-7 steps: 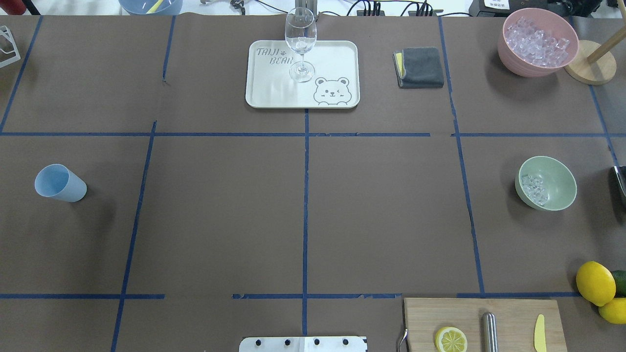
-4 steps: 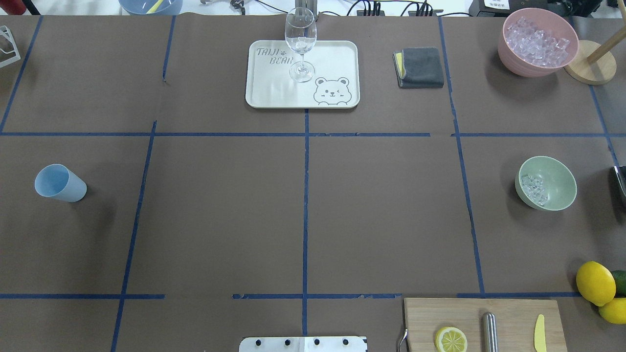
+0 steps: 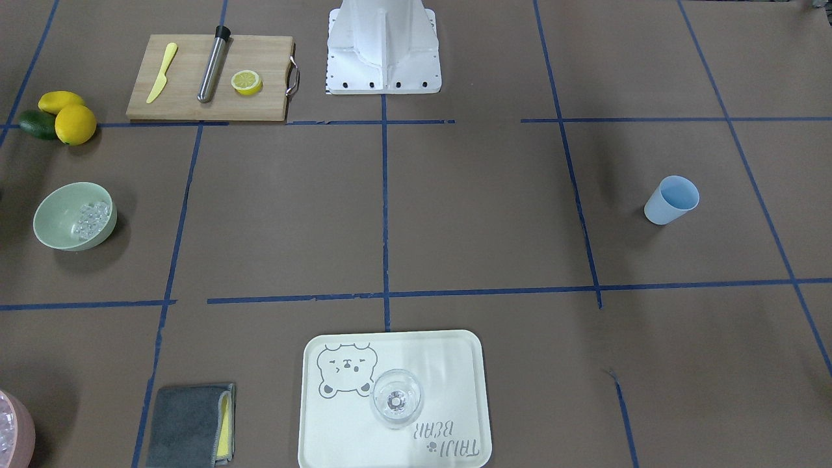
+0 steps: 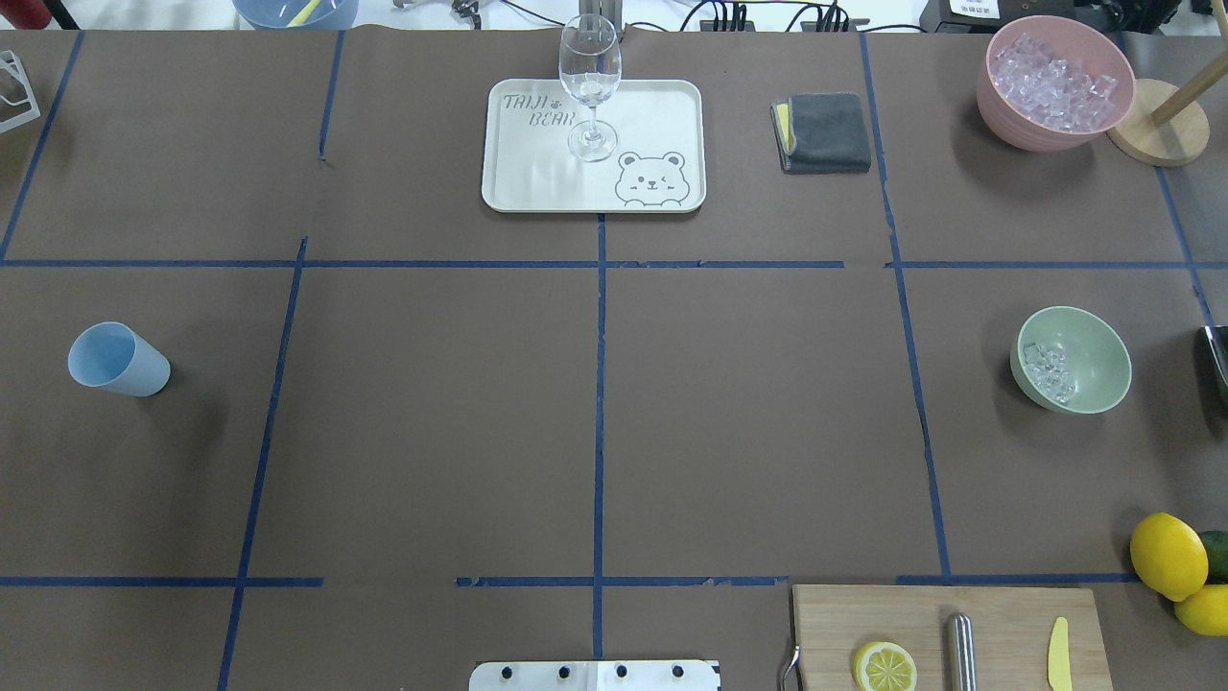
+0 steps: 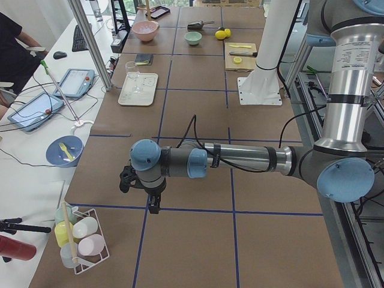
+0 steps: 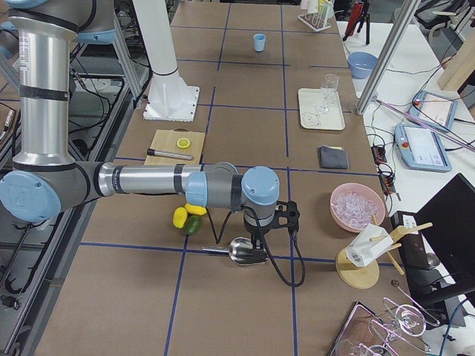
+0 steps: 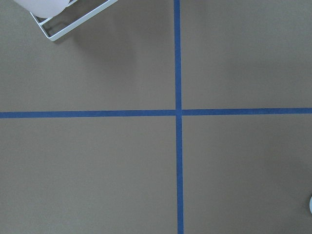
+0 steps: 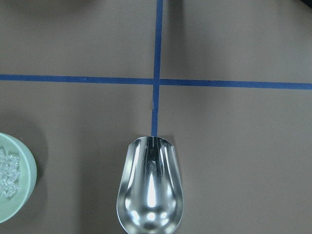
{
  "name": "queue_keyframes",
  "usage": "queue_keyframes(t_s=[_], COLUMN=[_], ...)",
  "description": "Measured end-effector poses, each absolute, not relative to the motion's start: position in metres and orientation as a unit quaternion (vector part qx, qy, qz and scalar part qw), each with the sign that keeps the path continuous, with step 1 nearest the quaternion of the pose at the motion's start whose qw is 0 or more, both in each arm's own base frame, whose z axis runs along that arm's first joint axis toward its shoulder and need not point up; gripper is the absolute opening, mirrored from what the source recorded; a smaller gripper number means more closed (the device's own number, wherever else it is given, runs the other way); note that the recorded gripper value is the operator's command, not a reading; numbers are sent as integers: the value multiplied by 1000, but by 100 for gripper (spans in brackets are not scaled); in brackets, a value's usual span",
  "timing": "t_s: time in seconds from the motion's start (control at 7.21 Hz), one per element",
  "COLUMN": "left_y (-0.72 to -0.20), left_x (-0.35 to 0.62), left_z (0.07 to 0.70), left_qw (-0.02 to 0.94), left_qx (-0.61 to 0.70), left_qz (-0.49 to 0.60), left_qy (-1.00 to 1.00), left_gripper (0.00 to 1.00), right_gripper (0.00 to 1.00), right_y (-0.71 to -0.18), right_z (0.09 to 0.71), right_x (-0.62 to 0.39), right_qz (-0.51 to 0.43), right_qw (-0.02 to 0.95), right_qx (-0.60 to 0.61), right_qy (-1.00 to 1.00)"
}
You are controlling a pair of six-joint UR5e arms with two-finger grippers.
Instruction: Pour ice into bowl
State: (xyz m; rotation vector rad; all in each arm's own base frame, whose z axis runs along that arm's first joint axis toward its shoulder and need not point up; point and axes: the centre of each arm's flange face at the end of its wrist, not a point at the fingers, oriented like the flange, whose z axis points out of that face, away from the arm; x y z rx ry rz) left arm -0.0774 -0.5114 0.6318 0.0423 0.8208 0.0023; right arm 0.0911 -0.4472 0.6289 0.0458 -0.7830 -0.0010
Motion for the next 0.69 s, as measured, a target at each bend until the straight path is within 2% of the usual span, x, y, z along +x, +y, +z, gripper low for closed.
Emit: queue_keyframes(t_s=[0.69], left_y=[-512], left_x=[-77], left_z=[629], left_qw=[917], left_qx=[23], left_qz=[2], left_qy=[399], left_gripper=[100], right_gripper=[100], right_y=[-447], right_z=[631], right_x=[91], right_qz=[4], right_qw=[924], right_qx=[18], right_qy=[-381])
